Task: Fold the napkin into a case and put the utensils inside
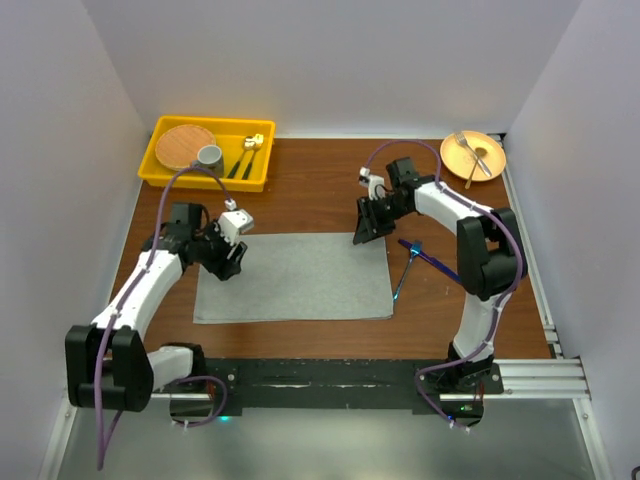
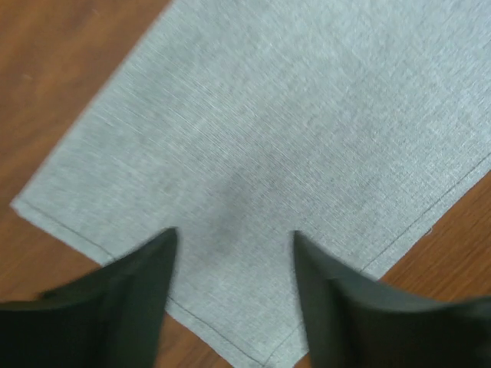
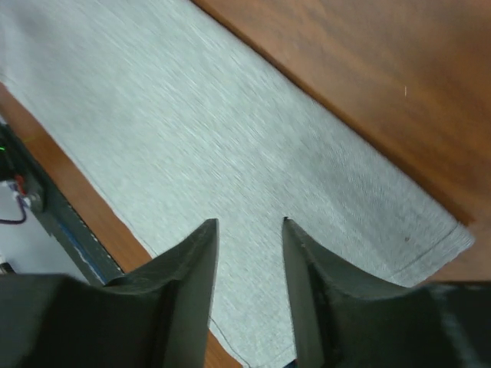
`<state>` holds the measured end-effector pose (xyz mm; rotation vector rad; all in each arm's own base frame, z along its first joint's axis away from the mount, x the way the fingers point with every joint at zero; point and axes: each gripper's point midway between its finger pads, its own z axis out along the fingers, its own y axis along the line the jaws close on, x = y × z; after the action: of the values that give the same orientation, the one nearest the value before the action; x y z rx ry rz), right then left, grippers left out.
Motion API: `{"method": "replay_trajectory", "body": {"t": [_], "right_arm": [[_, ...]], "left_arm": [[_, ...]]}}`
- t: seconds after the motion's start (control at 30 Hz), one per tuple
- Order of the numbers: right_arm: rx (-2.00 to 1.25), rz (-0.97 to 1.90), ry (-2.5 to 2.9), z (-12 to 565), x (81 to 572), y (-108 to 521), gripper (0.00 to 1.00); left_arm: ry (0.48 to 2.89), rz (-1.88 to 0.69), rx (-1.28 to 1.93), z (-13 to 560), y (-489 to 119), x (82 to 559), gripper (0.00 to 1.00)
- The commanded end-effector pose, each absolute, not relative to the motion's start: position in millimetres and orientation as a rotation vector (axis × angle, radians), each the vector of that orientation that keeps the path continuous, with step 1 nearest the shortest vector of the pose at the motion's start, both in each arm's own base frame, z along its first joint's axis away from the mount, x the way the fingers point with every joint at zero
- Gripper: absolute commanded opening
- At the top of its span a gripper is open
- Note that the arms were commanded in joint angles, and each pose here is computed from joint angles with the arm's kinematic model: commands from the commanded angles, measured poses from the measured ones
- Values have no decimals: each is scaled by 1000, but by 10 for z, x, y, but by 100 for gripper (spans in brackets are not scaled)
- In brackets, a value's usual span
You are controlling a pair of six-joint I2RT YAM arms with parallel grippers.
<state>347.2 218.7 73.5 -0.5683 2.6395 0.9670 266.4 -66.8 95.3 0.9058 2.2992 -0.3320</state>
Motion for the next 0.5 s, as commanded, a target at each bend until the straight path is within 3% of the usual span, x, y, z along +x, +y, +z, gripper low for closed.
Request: {"method": "replay_trajectory", "body": {"t": [0.0,0.03,0.13,0.47], "right_arm": [[-593,823,2675,522,3409,2042,37],[-590,819,2677,485,3415,2040,34],[-574,811,2720,330,3369,2013,31],[-500,828,2765,187,3296,2025,28]], "left_arm": [[2376,-295,1042,674,-623,2568,51],[2404,-306,1046,583,-628,2556,42],[2467,-268,1051,383,-580,2588,30],[2616,-47,958,73,-181,3034,24]]}}
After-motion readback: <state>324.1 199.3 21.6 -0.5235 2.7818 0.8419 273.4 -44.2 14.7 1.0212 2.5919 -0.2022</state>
